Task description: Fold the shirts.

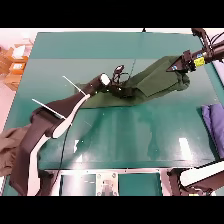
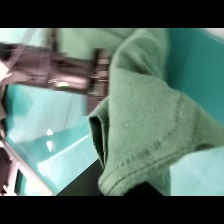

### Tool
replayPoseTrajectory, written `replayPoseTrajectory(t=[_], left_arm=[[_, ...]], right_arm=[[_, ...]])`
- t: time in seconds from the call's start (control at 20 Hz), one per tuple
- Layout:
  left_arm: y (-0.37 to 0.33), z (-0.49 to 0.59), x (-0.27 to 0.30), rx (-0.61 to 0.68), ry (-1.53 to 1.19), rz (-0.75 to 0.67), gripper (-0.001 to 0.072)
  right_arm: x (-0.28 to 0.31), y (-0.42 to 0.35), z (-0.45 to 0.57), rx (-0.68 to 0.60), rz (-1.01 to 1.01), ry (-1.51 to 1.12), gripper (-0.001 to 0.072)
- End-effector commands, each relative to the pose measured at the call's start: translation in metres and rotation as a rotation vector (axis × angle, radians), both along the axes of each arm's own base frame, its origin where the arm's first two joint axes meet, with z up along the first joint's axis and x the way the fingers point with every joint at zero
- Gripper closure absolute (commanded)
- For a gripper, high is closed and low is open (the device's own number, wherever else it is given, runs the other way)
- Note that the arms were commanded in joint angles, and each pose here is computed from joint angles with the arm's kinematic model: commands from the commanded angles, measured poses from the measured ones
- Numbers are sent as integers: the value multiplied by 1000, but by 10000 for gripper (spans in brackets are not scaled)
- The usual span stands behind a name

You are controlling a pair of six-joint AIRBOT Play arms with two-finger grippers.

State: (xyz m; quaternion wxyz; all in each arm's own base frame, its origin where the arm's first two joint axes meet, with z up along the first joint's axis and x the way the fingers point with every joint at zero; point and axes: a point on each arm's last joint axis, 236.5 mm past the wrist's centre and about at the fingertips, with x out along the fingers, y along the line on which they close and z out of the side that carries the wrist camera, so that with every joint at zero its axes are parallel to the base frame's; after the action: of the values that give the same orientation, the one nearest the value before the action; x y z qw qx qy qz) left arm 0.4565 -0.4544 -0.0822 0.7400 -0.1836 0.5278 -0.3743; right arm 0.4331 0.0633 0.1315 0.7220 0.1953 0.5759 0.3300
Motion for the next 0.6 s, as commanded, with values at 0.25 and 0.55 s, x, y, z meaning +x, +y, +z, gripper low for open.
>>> replayPoseTrajectory(t=[0.25, 0.55], left_arm=[[39, 50, 17, -50, 34, -78, 688], [267, 108, 47, 471, -15, 40, 688]], right_arm=[[-12, 29, 17, -3, 33, 10, 697], [10, 108, 27, 62, 37, -74, 697]])
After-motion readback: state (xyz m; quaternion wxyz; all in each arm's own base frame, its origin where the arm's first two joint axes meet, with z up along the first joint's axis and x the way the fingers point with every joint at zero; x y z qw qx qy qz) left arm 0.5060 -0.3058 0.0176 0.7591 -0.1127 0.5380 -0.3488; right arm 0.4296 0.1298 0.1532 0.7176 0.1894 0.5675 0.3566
